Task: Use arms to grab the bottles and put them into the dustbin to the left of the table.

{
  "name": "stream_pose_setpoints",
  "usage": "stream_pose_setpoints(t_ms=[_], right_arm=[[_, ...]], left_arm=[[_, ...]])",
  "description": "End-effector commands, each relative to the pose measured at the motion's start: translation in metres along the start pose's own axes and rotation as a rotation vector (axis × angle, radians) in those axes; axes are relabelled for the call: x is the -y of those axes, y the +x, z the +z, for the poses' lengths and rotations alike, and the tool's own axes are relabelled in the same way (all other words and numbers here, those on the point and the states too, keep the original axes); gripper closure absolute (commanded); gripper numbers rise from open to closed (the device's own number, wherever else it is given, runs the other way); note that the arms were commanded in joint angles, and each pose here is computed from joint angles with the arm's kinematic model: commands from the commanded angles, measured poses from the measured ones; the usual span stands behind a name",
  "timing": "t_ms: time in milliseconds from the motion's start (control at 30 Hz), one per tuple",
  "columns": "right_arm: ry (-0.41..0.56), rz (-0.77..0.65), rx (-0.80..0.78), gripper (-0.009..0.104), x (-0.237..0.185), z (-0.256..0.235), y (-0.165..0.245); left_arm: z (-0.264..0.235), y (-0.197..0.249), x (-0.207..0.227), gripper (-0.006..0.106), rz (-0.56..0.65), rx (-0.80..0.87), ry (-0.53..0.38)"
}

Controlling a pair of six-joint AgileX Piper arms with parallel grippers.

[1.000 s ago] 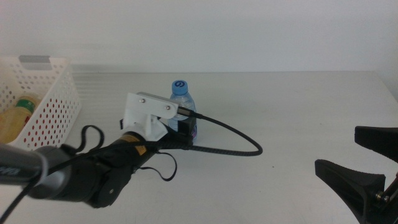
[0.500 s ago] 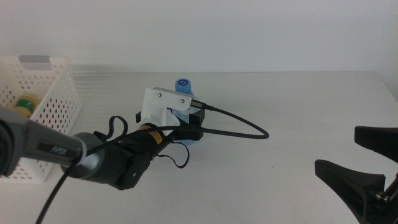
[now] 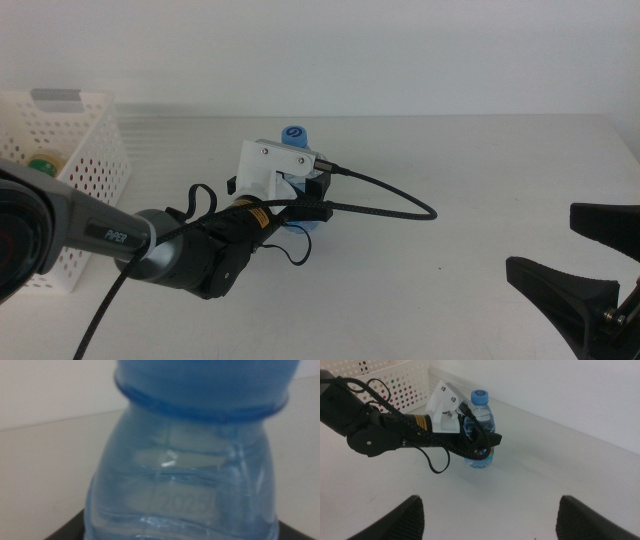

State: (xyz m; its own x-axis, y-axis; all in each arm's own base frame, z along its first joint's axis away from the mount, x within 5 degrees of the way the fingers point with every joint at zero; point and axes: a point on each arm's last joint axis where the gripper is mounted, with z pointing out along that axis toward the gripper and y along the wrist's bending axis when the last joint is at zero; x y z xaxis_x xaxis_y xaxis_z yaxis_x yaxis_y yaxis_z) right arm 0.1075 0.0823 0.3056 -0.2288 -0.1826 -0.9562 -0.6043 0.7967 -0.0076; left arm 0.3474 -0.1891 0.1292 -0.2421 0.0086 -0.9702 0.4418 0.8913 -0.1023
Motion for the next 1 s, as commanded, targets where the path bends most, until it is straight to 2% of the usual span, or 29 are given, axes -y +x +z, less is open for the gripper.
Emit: stream_pose_setpoints(t_ms=[0,67,200,567,800,967], right_arm=[[-0.003,-0.020,0.093,0.023,0.000,-0.003,-0.014],[-0.003,-0.020,0.093,0.023,0.000,-0.003,-0.014],[-0.003,-0.020,0.093,0.023,0.000,-0.003,-0.014],[-0.003,-0.020,0.093,0.023,0.000,-0.003,-0.014],[-0.003,-0.020,0.093,0.023,0.000,-0.003,-0.014],[-0.003,-0.020,0.093,0.023,0.000,-0.003,-0.014]], left_arm=[[-0.004,-0.038,0.005,0.090,-0.016,0.176,0.024],[-0.010,-0.040,0.006,0.105,-0.016,0.176,0.025],[-0.029,-0.057,0.006,0.105,-0.013,0.178,0.024],[-0.085,-0.117,0.012,0.105,0.021,0.031,0.015],[-0.104,-0.152,0.016,0.105,0.022,-0.196,0.000],[-0.107,-0.174,0.003,0.105,0.029,-0.422,-0.055]])
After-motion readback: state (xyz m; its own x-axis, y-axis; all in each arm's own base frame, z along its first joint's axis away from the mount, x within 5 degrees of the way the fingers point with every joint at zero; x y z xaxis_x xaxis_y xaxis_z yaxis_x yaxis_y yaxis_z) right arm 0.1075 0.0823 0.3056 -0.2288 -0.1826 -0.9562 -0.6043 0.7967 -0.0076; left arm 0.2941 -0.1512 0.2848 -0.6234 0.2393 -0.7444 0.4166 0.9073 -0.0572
